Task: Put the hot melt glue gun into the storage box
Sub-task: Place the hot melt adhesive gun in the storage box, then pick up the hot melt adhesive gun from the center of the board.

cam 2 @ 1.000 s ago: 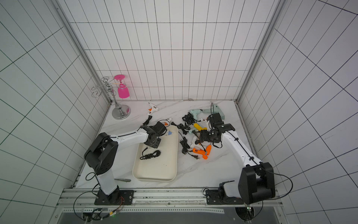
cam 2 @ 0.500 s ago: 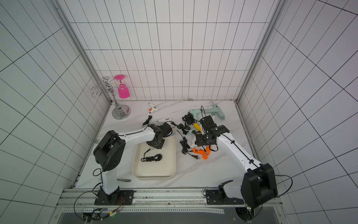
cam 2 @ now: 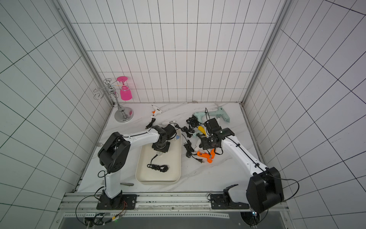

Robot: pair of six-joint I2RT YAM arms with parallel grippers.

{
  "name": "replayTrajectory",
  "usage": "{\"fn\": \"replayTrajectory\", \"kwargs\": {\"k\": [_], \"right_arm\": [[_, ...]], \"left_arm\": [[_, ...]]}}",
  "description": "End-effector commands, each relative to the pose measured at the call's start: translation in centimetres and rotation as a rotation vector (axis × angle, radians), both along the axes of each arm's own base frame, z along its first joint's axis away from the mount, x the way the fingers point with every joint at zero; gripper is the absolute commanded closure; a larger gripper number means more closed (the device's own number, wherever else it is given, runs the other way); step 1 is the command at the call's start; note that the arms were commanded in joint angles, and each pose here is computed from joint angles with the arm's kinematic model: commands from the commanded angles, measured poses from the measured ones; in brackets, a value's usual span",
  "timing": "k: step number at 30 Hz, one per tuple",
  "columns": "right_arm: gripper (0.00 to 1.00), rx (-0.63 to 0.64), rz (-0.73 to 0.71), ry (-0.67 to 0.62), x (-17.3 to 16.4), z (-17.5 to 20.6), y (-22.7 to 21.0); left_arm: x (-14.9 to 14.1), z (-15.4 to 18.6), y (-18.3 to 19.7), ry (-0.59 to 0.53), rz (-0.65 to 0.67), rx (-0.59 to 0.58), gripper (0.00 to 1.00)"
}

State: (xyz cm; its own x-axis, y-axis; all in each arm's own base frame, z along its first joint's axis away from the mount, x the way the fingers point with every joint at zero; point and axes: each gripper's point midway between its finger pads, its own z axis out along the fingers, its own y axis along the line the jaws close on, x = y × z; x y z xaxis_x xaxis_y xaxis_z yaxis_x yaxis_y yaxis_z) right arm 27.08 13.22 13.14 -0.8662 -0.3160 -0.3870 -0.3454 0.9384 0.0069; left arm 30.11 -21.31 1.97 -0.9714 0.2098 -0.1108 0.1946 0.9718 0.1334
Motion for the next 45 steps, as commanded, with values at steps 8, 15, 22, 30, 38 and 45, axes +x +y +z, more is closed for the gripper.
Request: {"fn": "replayTrajectory", "kwargs": {"k": [8, 15, 22, 30, 38, 45], "right_arm": [[0.34, -0.032, 0.095, 0.096, -0.7, -2.1, 0.8], [0.39, -0.011, 0.024, -0.018, -0.7, -0.1, 0.1], [0.46, 0.139, 0.182, 0.018, -4.3, 3.6, 4.5], [0.57, 0.21, 0.289, 0.233, -5.2, 0.0, 10.0], [0.54, 0.171, 0.052, 0.248, 0.9, -3.4, 5.9], [0.47, 0.016, 0.062, 0.276, 2.0, -6.6, 2.1]], "left_arm": [[1.5, -0.3, 0.8, -0.052, 0.032, -0.016, 0.51], [3.0, 10.1, -0.4, -0.308, -0.051, -0.075, 0.21], [3.0, 15.6, -0.4, -0.416, -0.099, -0.139, 0.2], [2.6, 14.4, -0.1, -0.385, -0.104, -0.15, 0.2], [2.5, 13.5, 0.7, -0.376, -0.09, -0.144, 0.2], [2.7, 13.6, 1.1, -0.388, -0.093, -0.155, 0.2]]}}
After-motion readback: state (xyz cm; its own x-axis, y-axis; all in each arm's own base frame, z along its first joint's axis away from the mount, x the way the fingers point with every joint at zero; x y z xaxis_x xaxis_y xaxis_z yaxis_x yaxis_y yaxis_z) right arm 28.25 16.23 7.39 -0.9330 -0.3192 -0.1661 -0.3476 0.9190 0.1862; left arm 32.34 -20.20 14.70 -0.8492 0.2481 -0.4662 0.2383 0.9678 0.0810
